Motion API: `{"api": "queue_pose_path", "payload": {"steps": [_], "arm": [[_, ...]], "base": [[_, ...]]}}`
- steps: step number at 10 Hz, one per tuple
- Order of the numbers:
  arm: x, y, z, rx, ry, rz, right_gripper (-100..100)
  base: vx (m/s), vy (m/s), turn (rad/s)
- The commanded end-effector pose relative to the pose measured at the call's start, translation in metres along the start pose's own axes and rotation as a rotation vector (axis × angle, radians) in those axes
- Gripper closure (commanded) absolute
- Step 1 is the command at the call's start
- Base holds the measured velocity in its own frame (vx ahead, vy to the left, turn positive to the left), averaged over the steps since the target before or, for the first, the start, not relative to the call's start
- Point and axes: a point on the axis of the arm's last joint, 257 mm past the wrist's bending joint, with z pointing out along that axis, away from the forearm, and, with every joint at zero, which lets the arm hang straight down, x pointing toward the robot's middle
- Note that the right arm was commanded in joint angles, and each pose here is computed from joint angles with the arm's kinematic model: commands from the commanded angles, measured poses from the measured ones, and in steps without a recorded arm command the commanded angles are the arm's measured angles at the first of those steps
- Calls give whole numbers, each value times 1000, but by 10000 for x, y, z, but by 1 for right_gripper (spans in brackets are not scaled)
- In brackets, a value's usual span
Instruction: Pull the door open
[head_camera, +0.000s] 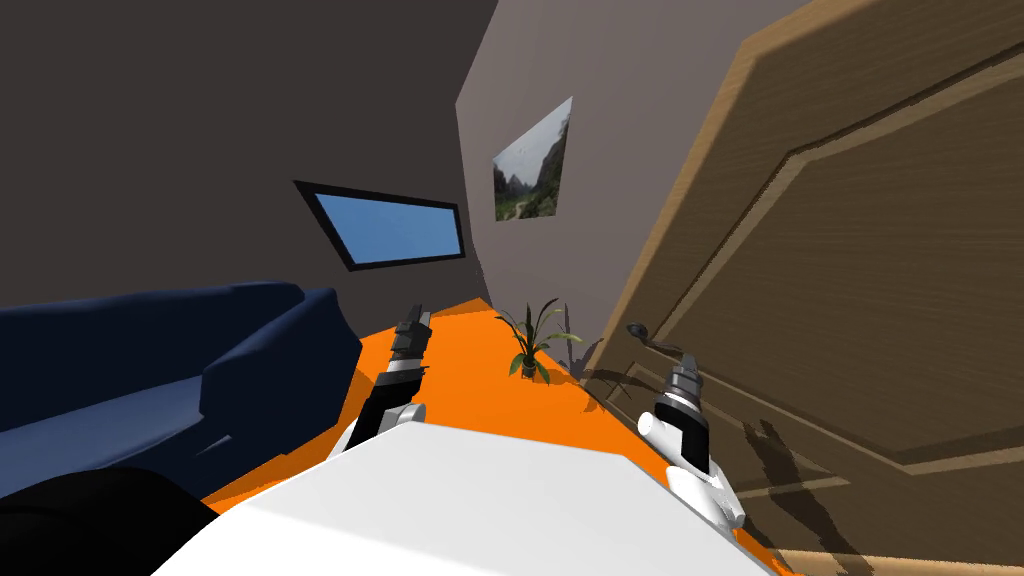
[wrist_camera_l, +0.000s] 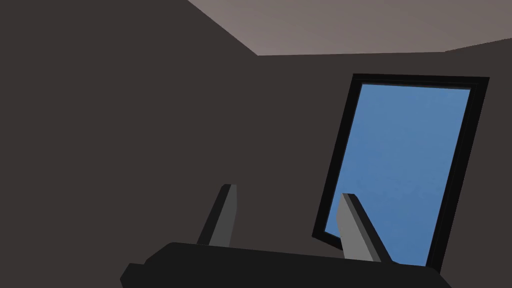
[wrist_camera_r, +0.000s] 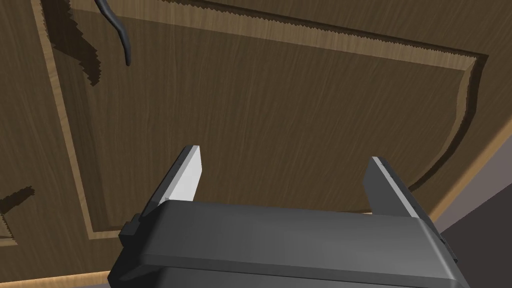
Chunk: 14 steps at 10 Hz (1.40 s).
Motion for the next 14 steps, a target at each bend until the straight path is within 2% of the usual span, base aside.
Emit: {"api": "queue_pose_path", "payload": {"steps": [1,4,5,7,8,9,11,14], "arm": [[-53,-130,-53,25,-13,-4,-100],[-217,-430,-83,90,-73,-5,-100],[-215,-450,-93,95,-73,-6,-100],[-308,-595,-110,128,-111,-3,-100],[-341,-700,-145,153,-127,-2,-100],[-337,-734,-164,161,-126,-2,-100],[-400,-867,-202,194,-158,2,-100],[-452,-1105,-312,256,-195,9,-100]], "base": [[25,-80,70],[25,-74,182],[22,-67,53],[22,-61,151],[29,-81,183],[18,-64,71],[12,-53,146],[16,-77,162]]}}
